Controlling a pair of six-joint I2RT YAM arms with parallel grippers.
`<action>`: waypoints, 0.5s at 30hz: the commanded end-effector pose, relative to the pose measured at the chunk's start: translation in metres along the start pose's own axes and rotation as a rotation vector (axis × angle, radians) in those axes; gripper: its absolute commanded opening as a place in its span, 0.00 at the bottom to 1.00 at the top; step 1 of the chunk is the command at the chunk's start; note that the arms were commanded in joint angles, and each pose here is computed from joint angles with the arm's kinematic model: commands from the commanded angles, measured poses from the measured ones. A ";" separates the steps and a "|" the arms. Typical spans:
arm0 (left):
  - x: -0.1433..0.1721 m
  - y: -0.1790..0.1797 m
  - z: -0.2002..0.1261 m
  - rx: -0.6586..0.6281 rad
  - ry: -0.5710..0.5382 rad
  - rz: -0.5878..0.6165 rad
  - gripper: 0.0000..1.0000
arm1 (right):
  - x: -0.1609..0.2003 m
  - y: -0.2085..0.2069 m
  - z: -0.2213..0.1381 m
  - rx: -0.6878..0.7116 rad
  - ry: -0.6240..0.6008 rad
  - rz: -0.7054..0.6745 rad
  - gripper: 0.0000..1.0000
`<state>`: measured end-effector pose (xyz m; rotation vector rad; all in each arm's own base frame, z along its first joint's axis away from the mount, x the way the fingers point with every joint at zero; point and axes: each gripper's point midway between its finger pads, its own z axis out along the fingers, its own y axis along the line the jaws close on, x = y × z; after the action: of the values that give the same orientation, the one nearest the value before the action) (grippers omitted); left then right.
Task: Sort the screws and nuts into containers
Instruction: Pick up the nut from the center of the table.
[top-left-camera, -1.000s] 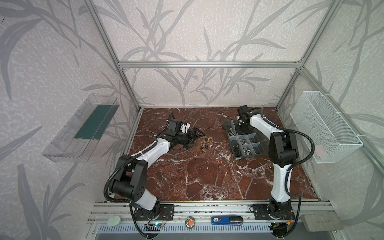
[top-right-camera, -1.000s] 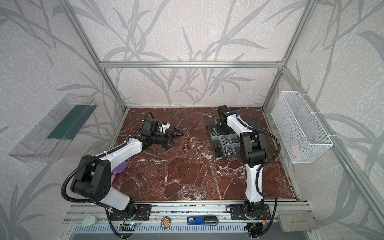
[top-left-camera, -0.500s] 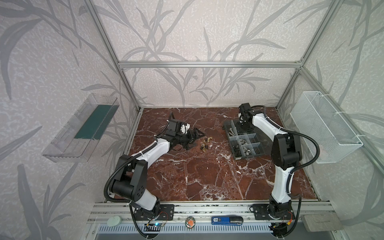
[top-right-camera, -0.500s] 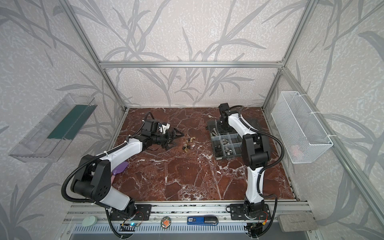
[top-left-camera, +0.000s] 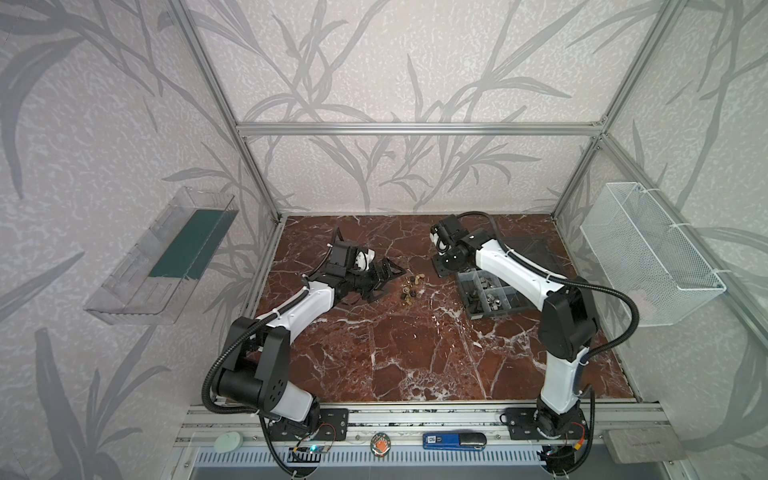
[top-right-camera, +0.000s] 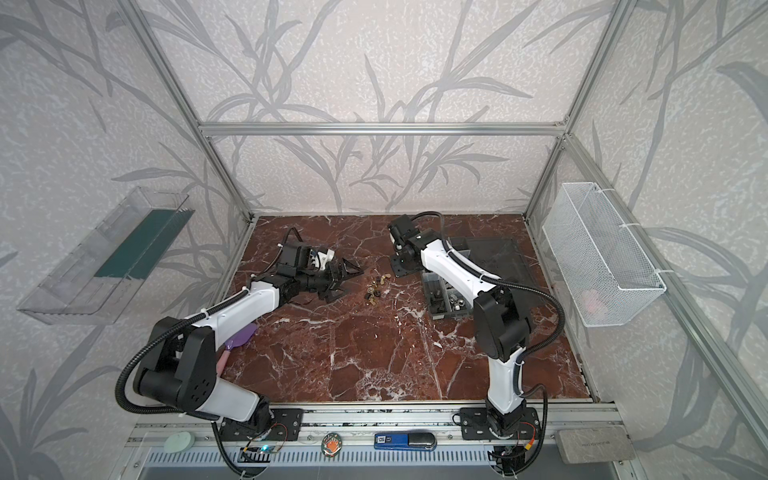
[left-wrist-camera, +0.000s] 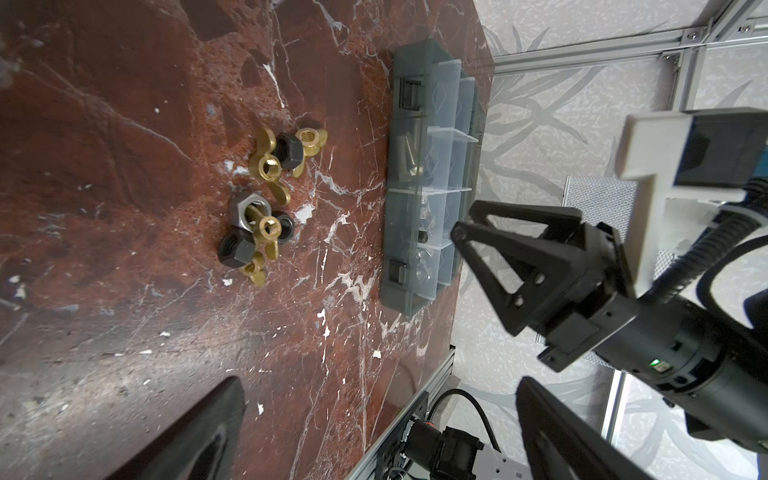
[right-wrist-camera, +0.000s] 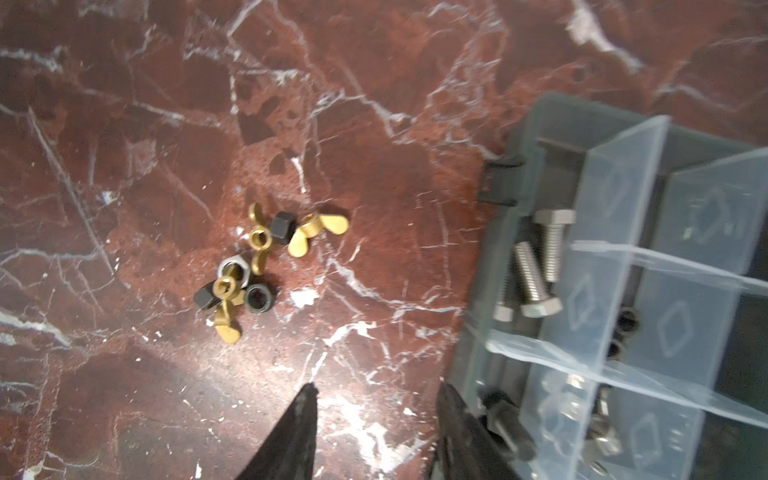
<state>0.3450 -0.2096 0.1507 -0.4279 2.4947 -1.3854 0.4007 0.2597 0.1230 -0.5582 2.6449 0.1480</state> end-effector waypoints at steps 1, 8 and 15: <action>0.002 0.000 -0.007 0.024 -0.011 -0.016 1.00 | 0.011 0.024 0.025 -0.032 0.052 -0.027 0.48; 0.001 0.003 -0.014 0.025 -0.023 -0.021 1.00 | 0.028 0.056 0.059 -0.052 0.129 -0.071 0.48; -0.001 0.003 -0.013 0.030 -0.021 -0.026 0.99 | 0.039 0.068 0.085 -0.057 0.172 -0.089 0.48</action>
<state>0.3410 -0.1967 0.1455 -0.4877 2.4859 -1.3843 0.3711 0.3169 0.0314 -0.7411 2.7826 0.1415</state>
